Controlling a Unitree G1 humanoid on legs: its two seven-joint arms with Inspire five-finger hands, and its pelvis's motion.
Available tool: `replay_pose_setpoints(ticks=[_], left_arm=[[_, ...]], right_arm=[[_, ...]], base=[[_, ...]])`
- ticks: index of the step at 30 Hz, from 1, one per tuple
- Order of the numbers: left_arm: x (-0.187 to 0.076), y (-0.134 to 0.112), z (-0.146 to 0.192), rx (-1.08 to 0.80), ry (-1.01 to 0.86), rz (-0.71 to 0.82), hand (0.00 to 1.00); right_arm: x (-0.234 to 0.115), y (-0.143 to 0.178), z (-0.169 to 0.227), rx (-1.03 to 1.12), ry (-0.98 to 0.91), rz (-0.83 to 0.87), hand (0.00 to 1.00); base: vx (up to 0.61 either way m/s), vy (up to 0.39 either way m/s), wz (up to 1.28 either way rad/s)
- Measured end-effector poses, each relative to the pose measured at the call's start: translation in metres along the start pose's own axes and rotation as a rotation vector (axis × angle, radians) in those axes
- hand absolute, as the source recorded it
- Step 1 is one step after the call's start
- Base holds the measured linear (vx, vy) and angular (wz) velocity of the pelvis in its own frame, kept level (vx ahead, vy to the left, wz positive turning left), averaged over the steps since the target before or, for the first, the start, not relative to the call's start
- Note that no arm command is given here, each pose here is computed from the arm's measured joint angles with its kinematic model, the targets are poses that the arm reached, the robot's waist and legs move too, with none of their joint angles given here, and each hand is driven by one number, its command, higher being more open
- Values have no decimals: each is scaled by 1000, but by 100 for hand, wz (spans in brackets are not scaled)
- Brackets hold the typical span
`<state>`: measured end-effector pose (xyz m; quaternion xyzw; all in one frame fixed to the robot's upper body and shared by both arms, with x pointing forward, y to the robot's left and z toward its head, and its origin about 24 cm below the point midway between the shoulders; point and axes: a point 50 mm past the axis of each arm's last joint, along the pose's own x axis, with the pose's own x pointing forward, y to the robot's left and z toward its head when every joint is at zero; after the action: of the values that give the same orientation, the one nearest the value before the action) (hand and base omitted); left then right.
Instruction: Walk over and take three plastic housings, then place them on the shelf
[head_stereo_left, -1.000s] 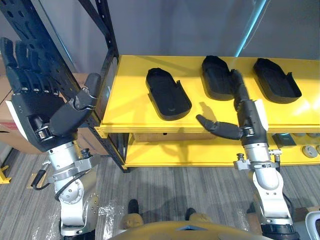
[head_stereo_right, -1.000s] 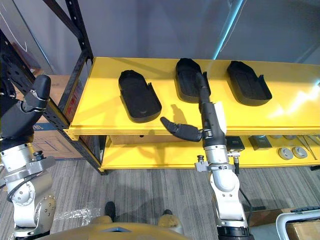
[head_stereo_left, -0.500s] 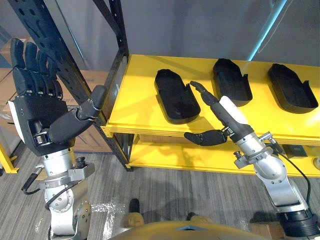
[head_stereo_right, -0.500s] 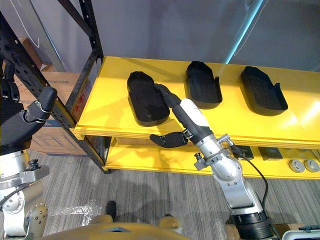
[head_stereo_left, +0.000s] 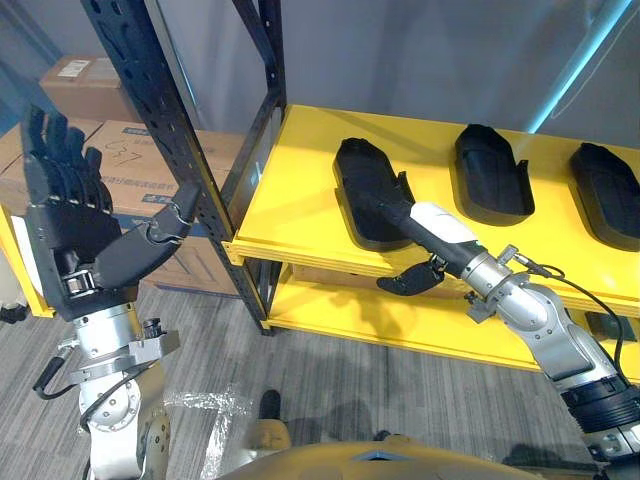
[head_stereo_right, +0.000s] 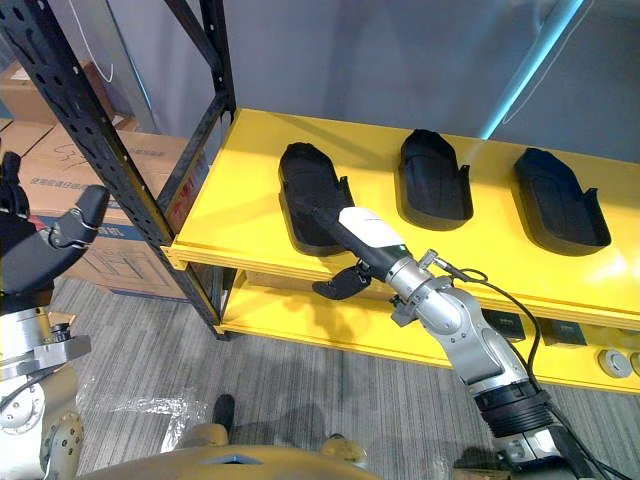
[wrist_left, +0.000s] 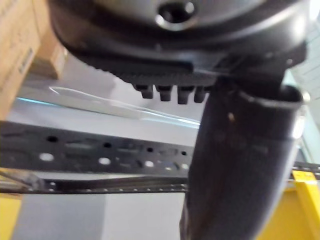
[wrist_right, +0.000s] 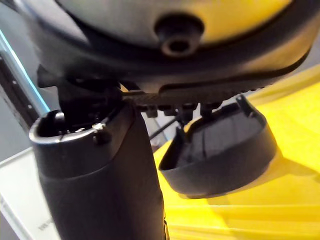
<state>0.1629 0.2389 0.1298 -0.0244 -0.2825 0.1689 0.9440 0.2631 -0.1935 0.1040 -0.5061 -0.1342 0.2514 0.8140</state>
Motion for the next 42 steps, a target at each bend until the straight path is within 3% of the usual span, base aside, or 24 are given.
replay_pose_setpoints(ticks=[1, 2, 9, 19, 26, 29, 35, 42], left_arm=[[-2, 2, -4, 13, 24, 5, 100], [-6, 7, -12, 37, 79, 18, 100], [-29, 30, -57, 110, 333, 100, 100], [-63, 50, -99, 70, 565, 236, 100], [-130, 75, -141, 12, 893, 419, 100], [-158, 83, -149, -2, 1010, 500, 100], [-188, 84, -155, -26, 1112, 600, 100], [-199, 87, -157, -20, 1166, 641, 100]], right_arm=[[0, 0, -2, 1, 7, 0, 100], [1, -1, -5, 3, 26, 1, 0], [3, -5, -22, 5, 105, 7, 0], [13, -17, -20, -45, 55, 12, 0], [27, -20, -21, -57, 29, 59, 0], [30, -21, -23, -67, 18, 62, 0], [39, -23, -22, -138, -5, 81, 0], [52, -28, -11, -246, -85, 78, 0]], base=[[0, 0, 0], [0, 0, 0], [0, 0, 0], [0, 0, 0], [0, 0, 0], [0, 0, 0], [0, 0, 0], [0, 0, 0]])
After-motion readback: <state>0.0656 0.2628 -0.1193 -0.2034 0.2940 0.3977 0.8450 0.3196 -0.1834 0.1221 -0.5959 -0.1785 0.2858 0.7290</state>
